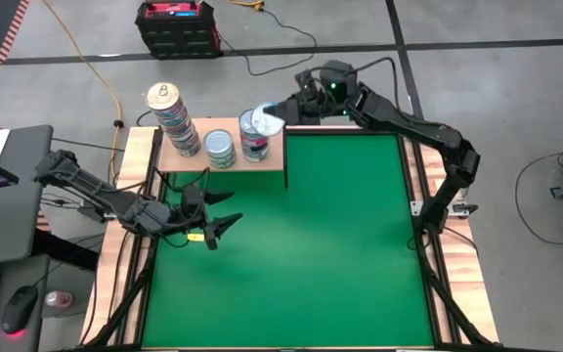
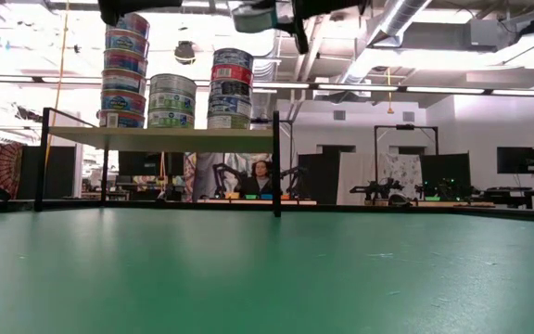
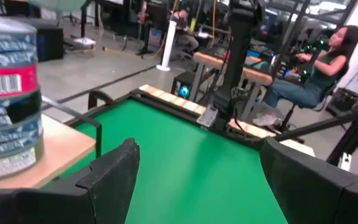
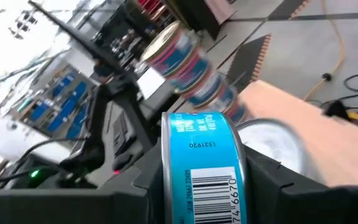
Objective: Stack canned seafood by type on shelf
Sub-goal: Stack the light blue tuna can on top of the dark blue tuna can on the shelf
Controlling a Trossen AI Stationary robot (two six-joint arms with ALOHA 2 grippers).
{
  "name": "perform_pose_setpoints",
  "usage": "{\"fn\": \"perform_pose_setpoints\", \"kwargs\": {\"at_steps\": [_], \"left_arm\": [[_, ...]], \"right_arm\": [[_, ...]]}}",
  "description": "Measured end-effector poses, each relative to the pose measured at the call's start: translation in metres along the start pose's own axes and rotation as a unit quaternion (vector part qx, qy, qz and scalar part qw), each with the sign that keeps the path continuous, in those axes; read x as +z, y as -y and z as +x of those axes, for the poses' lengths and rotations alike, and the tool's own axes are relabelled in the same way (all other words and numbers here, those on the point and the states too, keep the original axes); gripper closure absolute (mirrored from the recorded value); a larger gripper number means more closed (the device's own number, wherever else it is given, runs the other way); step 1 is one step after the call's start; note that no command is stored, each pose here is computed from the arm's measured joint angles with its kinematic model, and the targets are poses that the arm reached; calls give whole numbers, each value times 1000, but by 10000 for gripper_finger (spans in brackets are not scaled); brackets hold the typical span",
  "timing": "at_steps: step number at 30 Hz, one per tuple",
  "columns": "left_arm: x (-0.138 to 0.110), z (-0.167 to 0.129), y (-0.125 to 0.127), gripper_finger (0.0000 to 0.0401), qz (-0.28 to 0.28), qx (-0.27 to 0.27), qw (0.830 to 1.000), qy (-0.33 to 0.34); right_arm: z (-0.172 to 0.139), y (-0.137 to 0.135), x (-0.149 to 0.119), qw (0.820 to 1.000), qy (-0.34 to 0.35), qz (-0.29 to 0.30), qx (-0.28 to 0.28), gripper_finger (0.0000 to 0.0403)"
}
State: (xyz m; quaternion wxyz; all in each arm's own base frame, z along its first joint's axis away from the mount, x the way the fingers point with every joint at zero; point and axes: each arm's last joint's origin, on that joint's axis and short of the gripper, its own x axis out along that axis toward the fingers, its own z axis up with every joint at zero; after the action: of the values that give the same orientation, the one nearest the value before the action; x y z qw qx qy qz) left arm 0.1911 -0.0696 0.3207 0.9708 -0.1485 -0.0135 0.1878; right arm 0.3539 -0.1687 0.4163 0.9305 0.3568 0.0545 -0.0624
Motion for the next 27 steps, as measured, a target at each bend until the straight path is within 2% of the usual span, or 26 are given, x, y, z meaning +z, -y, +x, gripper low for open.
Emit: {"fn": "perform_pose_setpoints", "kwargs": {"at_steps": [5,11,16,21,27], "left_arm": [[3,0,-1,83,7,24,1000,19],[6,2,-3,83,23,57,998,35],[13,1,-3,84,36,77,995,51],[21,0,0,84,40,81,994,58],[24,0,-1,84,46,99,992,62]], "right_arm": [[-1,12,9,1000,23,9,-13,235],[11,18,20,997,72,37,21,239],[32,26,25,997,37,57,28,231],[29,21,41,998,20,52,30,239],[29,25,36,999,-14,41,3,234]]}}
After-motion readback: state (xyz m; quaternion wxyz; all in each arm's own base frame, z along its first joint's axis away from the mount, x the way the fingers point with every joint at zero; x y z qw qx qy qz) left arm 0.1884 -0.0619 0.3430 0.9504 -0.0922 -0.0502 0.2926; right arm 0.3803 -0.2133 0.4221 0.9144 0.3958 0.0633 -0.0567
